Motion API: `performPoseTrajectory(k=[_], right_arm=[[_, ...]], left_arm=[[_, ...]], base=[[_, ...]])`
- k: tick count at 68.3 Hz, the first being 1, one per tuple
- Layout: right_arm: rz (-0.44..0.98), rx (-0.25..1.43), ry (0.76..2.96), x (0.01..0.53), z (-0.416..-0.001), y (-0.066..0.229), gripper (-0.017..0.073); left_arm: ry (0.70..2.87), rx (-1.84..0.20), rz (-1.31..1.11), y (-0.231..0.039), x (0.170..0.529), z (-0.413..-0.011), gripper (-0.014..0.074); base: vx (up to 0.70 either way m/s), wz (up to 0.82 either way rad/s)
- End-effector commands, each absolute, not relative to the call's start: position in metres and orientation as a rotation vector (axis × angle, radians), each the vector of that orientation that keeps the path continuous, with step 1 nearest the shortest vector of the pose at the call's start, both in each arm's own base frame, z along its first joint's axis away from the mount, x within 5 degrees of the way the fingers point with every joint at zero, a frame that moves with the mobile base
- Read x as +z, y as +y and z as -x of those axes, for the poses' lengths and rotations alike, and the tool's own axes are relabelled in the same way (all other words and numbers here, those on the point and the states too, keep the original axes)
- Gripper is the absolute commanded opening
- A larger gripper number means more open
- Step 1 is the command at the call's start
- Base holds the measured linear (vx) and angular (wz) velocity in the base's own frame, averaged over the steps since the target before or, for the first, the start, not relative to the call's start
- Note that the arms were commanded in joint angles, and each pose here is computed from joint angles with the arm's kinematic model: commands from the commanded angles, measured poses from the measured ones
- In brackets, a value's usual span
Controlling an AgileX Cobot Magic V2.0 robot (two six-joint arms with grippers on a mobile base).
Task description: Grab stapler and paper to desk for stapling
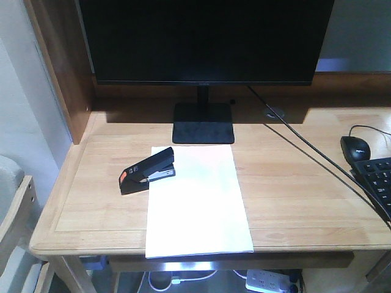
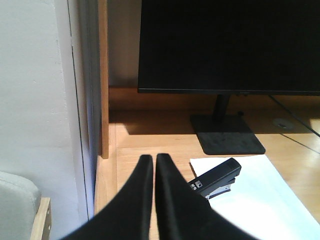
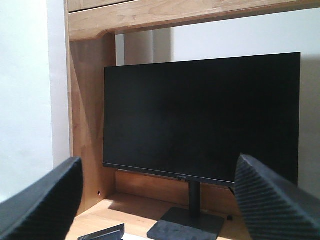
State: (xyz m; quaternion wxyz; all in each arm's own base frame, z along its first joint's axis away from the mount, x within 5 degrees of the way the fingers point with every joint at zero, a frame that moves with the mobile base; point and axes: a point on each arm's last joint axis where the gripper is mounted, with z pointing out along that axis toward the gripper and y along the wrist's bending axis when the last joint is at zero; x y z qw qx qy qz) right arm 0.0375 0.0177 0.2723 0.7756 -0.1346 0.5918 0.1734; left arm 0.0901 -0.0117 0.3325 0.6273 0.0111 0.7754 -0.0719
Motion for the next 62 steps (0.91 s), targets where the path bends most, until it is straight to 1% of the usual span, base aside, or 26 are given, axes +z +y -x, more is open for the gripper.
performPoseTrajectory(k=[1,10,17,23,42,52,58,62], right_arm=[[0.304,0.311,1.256,0.281,-0.037,0.015,0.0580],[0.304,0.311,1.256,0.281,-0.037,0.015,0.0580],[0.303,0.311,1.256,0.281,-0.037,0.015,0.0580],[0.304,0.311,1.256,0.281,-0.037,0.015,0.0580],[0.303,0.308,1.256,0.281,-0.037,0.015,0.0580],[0.263,0.270,1.252,0.282,-0.039,0.011,0.0580],[0.245,0.266,1.253,0.282,-0.039,0.010,0.0549],[0.231,0.258,1.252,0.282,-0.039,0.008,0.0495]], left_arm=[[1.631,-0.153,-0.068,-0.010,0.330,-0.076,-0.0006],[1.602,-0.151,-0.079,-0.009,0.305,-0.064,-0.0006],[1.576,-0.151,-0.083,-0.008,0.293,-0.060,-0.0006],[1.535,-0.155,-0.082,-0.008,0.293,-0.057,-0.0006],[1.533,-0.157,-0.082,-0.008,0.293,-0.057,-0.0006],[1.533,-0.157,-0.082,-0.008,0.293,-0.057,-0.0006],[1.533,-0.157,-0.082,-0.008,0.293,-0.057,-0.0006],[1.533,-0.157,-0.082,-0.008,0.293,-0.057,-0.0006]], base=[[0.00,0.00],[0.00,0.00],[0.00,0.00],[0.00,0.00],[0.00,0.00],[0.00,0.00],[0.00,0.00],[0.00,0.00]])
